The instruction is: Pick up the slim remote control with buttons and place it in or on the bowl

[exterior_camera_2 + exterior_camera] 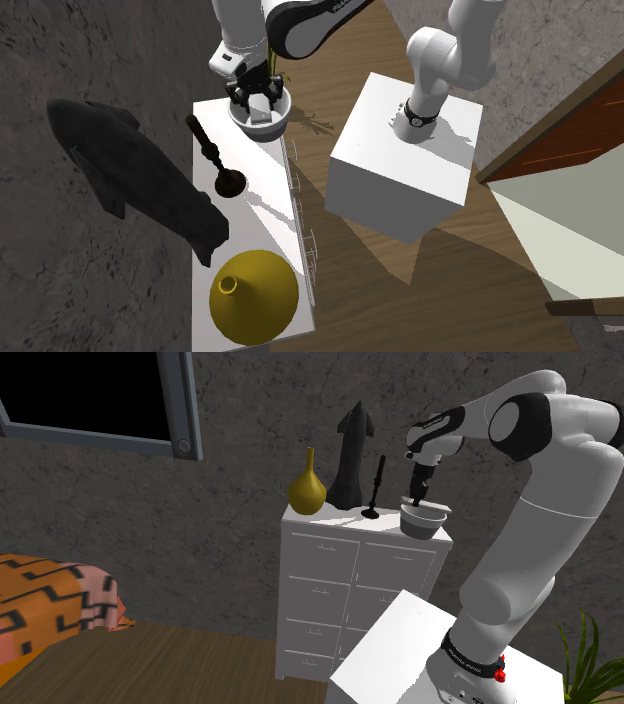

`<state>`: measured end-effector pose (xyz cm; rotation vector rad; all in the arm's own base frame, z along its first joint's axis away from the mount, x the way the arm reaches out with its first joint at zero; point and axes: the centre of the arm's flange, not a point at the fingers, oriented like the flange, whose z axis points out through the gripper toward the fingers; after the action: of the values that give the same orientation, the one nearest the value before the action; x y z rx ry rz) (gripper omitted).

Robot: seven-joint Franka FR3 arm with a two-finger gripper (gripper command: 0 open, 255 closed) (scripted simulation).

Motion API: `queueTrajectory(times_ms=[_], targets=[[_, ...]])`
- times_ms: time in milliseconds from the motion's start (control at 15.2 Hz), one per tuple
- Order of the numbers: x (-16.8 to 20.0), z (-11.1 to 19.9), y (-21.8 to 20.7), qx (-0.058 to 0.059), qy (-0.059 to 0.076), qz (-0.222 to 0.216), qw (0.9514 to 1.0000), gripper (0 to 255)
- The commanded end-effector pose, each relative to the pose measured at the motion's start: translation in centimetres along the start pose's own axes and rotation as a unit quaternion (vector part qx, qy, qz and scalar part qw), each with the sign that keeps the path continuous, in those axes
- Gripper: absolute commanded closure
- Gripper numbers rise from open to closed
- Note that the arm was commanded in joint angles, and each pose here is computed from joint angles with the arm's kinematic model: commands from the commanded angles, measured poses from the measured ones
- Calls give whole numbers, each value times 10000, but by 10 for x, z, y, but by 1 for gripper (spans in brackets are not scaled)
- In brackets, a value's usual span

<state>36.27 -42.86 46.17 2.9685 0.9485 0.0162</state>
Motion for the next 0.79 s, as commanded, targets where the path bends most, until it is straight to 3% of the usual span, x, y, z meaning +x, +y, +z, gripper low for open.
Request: queueTrajectory(times_ms=[0,594,660,726], targets=[[-1,10,0,-4,1,1,10000,255],[-1,22,0,-4,1,1,10000,255],[-1,22,0,-5,1,1,10000,0],[0,22,0,-4,1,1,10000,0]])
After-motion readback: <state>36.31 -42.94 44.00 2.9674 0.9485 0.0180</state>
